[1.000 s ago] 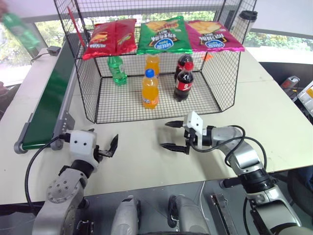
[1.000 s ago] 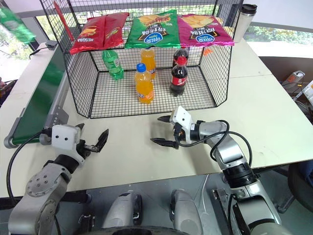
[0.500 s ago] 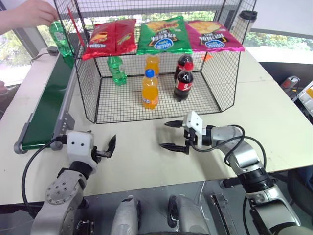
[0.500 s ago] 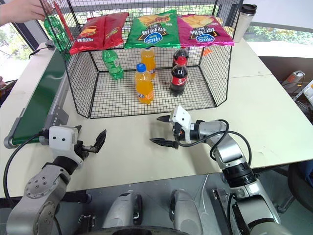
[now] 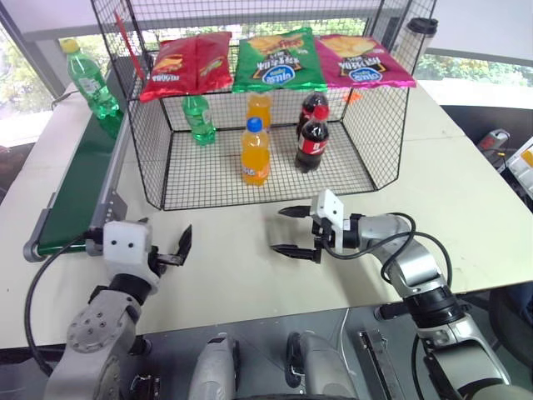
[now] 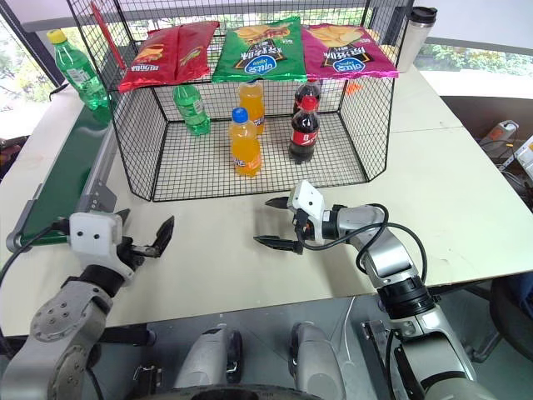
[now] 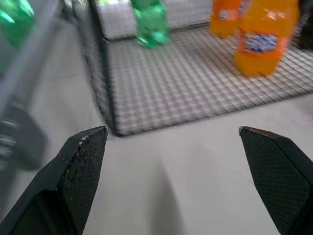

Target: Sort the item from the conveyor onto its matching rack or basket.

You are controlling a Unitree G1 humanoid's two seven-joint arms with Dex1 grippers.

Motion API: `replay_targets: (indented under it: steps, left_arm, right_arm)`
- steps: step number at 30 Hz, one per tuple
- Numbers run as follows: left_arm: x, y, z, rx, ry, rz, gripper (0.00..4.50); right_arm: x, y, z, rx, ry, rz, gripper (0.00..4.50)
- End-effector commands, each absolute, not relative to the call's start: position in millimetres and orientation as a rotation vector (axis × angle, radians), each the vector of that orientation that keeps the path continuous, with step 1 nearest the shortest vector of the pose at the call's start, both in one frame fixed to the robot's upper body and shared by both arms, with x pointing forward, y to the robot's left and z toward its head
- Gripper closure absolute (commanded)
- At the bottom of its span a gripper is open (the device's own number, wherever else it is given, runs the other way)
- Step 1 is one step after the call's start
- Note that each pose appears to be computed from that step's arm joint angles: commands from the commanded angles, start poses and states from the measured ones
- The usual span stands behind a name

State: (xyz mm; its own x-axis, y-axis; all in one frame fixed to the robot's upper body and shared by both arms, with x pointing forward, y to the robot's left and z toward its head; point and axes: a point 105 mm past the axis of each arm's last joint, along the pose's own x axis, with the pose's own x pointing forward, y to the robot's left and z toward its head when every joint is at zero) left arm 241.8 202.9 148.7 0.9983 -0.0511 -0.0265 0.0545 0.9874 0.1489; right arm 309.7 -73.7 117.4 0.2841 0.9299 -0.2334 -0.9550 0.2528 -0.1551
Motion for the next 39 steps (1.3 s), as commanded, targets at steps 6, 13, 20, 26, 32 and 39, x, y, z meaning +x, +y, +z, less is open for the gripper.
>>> replay_targets:
  steps: [6,13,20,26,32,39]
  left_arm:
    - [225,238,177,0.177,-0.058,0.139,0.03]
    - [210,258,170,0.137,-0.017,0.21,0.03]
    - [202,302,169,0.189,0.012,0.362,0.03]
    - [200,328,176,0.193,0.015,0.409,0.03]
    - [206,337,180,0.172,0.003,0.426,0.03]
    - [219,335,180,0.146,-0.001,0.413,0.03]
  right_arm:
    - [305,-69,139,-0.264,0.026,1.331,0.0]
    - [301,-60,151,-0.241,-0.005,1.368,0.0]
    - [292,-59,152,-0.217,-0.003,1.414,0.0]
    - [277,-54,159,-0.176,-0.033,1.48,0.0]
    - [267,-43,179,-0.06,-0.096,1.513,0.0]
    - [266,-38,180,-0.066,-0.087,1.514,0.0]
